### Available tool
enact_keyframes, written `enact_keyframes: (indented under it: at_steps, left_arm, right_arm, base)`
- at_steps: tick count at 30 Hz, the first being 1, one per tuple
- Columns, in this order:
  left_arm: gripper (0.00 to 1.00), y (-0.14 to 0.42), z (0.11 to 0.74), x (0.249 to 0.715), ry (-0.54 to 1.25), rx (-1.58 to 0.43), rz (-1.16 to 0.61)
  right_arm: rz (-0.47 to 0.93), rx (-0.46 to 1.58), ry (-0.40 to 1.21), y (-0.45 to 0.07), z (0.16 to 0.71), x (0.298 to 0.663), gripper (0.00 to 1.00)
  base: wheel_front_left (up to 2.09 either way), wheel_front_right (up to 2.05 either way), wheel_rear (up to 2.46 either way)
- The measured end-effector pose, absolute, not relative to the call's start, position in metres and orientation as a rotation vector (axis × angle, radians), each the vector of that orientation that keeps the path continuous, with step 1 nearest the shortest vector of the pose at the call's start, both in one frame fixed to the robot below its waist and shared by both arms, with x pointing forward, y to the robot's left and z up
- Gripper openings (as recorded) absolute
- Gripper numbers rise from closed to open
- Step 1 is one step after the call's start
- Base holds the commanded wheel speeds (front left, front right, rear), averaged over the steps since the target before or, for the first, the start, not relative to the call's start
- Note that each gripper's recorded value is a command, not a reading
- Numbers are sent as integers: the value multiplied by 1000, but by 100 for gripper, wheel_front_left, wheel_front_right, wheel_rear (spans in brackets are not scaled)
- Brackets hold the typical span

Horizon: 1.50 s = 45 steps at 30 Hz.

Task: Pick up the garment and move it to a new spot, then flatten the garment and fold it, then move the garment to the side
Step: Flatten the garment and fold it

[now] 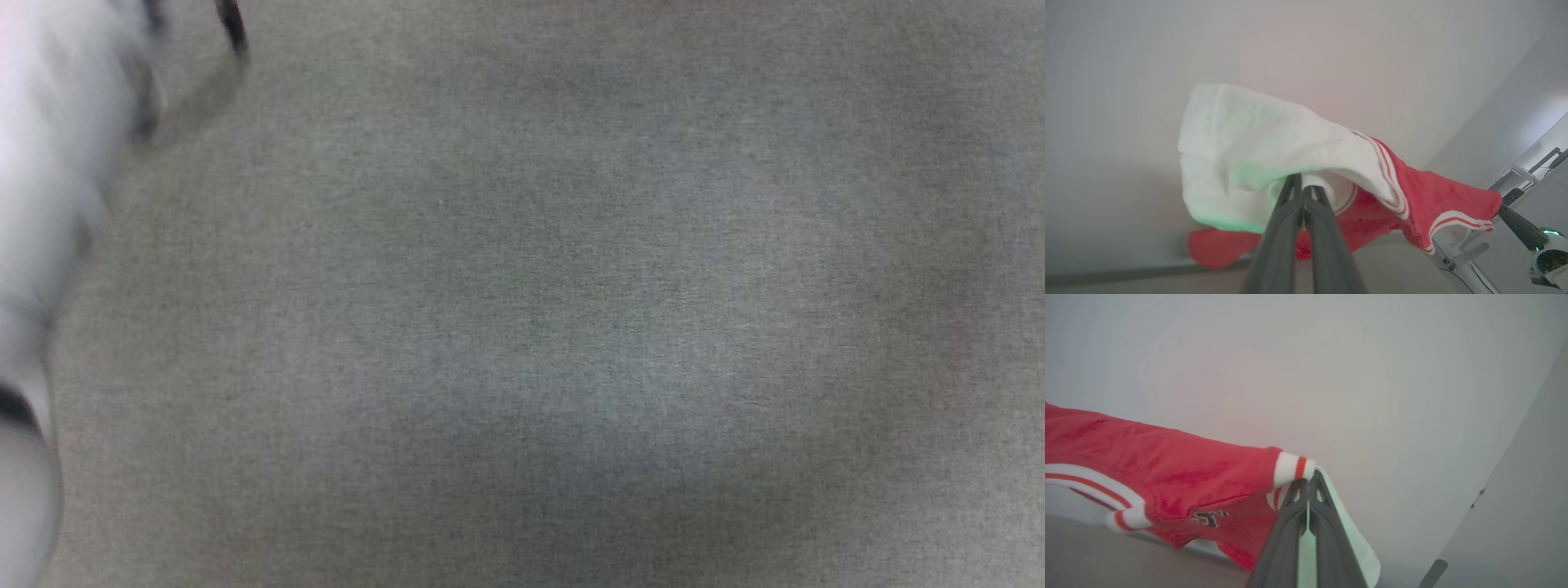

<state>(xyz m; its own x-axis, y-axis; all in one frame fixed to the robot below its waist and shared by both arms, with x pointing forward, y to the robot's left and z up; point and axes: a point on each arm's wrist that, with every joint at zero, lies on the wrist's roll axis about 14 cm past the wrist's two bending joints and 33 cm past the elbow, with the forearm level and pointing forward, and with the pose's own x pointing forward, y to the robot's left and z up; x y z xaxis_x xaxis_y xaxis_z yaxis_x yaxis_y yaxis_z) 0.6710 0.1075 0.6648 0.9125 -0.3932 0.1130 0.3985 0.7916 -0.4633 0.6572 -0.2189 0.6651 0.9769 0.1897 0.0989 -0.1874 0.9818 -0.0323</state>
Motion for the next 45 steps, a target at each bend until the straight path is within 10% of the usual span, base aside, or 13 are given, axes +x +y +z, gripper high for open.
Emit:
enact_keyframes:
  at_steps: [12, 29, 45]
  left_arm:
    - [0, 114, 470, 549, 468, -584, -462]
    - [0, 137, 454, 389, 701, -566, -573]
    - [0, 132, 412, 337, 878, -569, -526]
  right_arm:
    - [341, -19, 399, -231, 495, 546, 0]
    - [457, 34, 859, -235, 447, 367, 0]
    - [472, 21, 1053, -214, 416, 302, 0]
  base:
    - [0, 0, 0]
    - [0, 0, 0]
    - [0, 0, 0]
